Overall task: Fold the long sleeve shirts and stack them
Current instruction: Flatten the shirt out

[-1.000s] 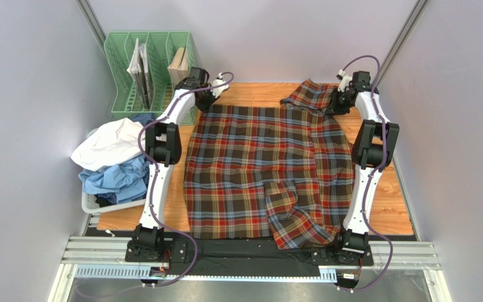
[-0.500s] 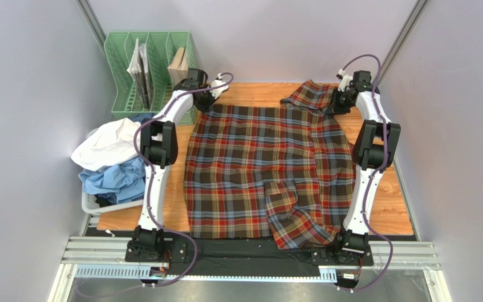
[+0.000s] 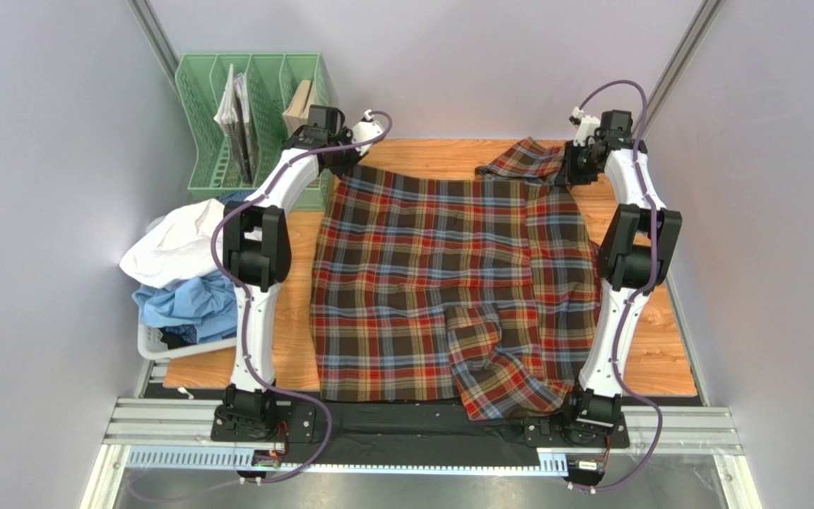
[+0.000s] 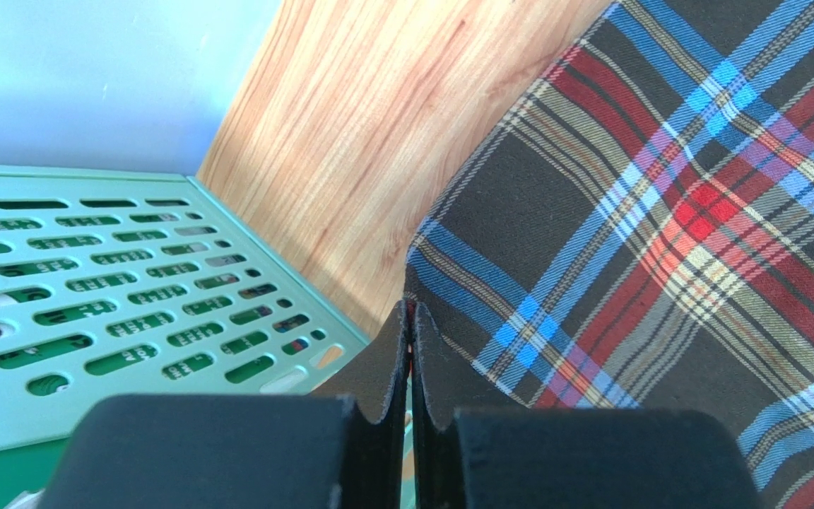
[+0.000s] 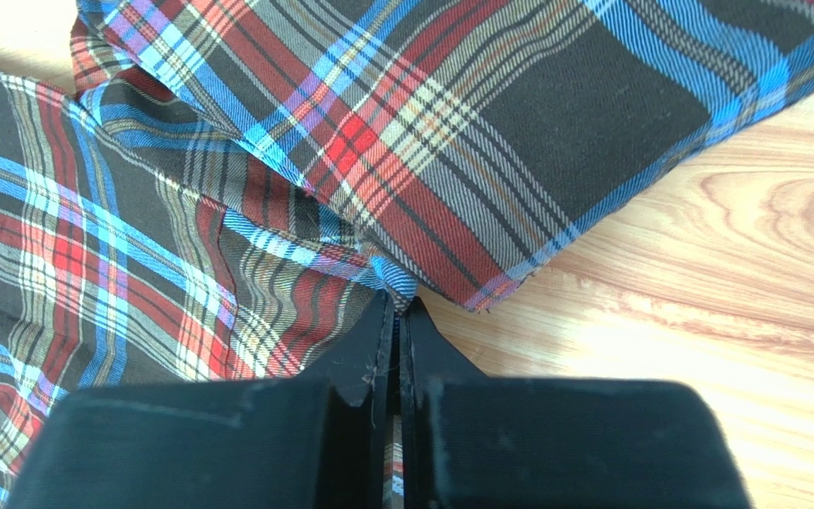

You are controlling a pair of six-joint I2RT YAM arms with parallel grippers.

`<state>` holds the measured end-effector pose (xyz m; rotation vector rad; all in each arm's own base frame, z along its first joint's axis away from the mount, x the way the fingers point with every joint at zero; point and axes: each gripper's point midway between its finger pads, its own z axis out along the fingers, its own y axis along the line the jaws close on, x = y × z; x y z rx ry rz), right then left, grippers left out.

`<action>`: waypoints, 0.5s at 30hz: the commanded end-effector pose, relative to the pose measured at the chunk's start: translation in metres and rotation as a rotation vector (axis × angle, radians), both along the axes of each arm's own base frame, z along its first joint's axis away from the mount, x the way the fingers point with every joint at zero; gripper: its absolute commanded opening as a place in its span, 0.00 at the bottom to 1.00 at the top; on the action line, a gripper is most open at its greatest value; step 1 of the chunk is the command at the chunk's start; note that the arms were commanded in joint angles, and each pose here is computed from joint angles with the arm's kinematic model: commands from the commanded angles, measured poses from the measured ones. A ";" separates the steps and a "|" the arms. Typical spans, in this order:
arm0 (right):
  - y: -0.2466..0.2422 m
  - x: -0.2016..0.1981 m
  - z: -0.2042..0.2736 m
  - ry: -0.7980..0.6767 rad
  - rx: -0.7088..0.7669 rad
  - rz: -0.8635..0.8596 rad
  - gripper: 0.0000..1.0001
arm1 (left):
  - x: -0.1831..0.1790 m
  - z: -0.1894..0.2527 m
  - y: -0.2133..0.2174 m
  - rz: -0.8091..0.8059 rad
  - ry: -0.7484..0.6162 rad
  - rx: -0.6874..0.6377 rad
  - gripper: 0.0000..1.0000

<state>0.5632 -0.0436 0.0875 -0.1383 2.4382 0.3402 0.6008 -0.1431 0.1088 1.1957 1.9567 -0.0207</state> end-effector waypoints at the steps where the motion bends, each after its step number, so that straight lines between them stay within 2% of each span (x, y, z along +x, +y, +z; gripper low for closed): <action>1: -0.005 0.004 0.049 -0.112 -0.053 0.024 0.00 | 0.005 0.044 -0.003 -0.033 -0.126 -0.012 0.00; 2: -0.004 0.004 0.049 -0.114 -0.057 0.027 0.01 | 0.004 0.046 -0.003 -0.035 -0.132 -0.015 0.00; 4: 0.000 0.003 0.049 -0.108 -0.057 0.043 0.19 | 0.002 0.042 -0.003 -0.043 -0.121 -0.006 0.00; 5: 0.009 0.002 0.047 -0.098 -0.053 0.070 0.24 | 0.002 0.041 -0.003 -0.044 -0.117 -0.004 0.00; 7: 0.025 -0.008 0.043 -0.065 -0.032 0.132 0.24 | 0.001 0.038 -0.002 -0.046 -0.114 0.003 0.00; 10: 0.036 -0.014 0.038 -0.040 -0.055 0.156 0.37 | 0.005 0.037 0.006 -0.021 -0.122 0.021 0.00; 11: 0.032 -0.012 0.038 -0.042 -0.060 0.144 0.46 | 0.005 0.038 0.006 -0.020 -0.121 0.019 0.00; 15: -0.004 0.016 0.048 -0.114 -0.131 0.000 0.53 | 0.002 0.033 0.007 -0.024 -0.103 0.015 0.00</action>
